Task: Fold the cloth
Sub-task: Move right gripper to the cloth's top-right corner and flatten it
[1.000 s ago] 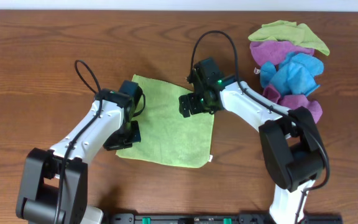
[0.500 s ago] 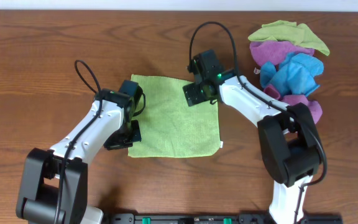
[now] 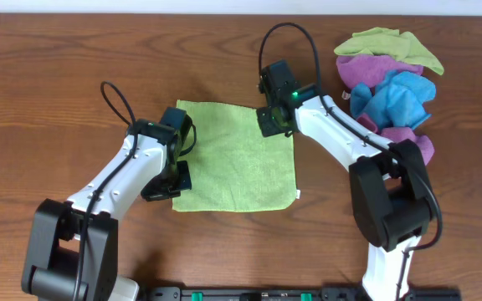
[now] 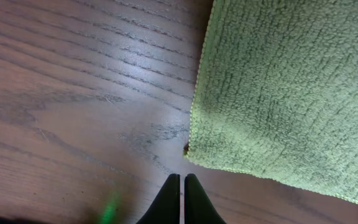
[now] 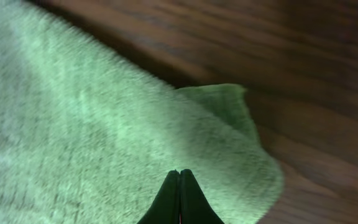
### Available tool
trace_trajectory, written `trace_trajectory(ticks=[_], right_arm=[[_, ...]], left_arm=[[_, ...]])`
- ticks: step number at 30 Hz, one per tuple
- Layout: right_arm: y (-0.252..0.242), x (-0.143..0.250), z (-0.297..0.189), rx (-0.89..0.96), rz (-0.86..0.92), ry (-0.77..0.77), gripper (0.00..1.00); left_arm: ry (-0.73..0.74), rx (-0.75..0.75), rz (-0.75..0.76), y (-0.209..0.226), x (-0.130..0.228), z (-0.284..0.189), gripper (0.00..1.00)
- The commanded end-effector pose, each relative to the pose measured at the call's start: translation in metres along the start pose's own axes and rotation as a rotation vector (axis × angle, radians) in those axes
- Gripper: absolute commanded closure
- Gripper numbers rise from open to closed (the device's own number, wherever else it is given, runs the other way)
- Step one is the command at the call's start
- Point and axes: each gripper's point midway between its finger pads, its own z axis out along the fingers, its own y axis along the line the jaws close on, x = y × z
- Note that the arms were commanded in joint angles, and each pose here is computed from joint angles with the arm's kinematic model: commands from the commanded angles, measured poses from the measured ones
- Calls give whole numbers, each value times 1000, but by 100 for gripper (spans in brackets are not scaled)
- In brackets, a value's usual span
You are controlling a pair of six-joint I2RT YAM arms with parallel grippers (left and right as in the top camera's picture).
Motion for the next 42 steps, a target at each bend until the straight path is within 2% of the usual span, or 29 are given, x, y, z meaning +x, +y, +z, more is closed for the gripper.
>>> trace_trajectory(ticks=[1, 12, 21, 24, 31, 38, 42], right_arm=[[-11, -7, 2, 48, 61, -20, 98], [-9, 13, 28, 59, 70, 57, 99], [38, 74, 16, -48, 7, 290, 99], [46, 78, 15, -50, -17, 294, 99], [35, 55, 11, -58, 40, 232, 99], [12, 8, -27, -78, 99, 106, 99], [1, -3, -38, -80, 116, 66, 99]], left_arm=[[15, -5, 13, 1, 4, 3, 94], [15, -5, 13, 1, 3, 3, 94], [29, 17, 13, -3, 6, 3, 94], [32, 21, 13, -4, 6, 3, 94], [34, 23, 13, -4, 7, 3, 94], [27, 27, 15, -5, 5, 3, 94], [25, 28, 16, -5, 5, 3, 94]])
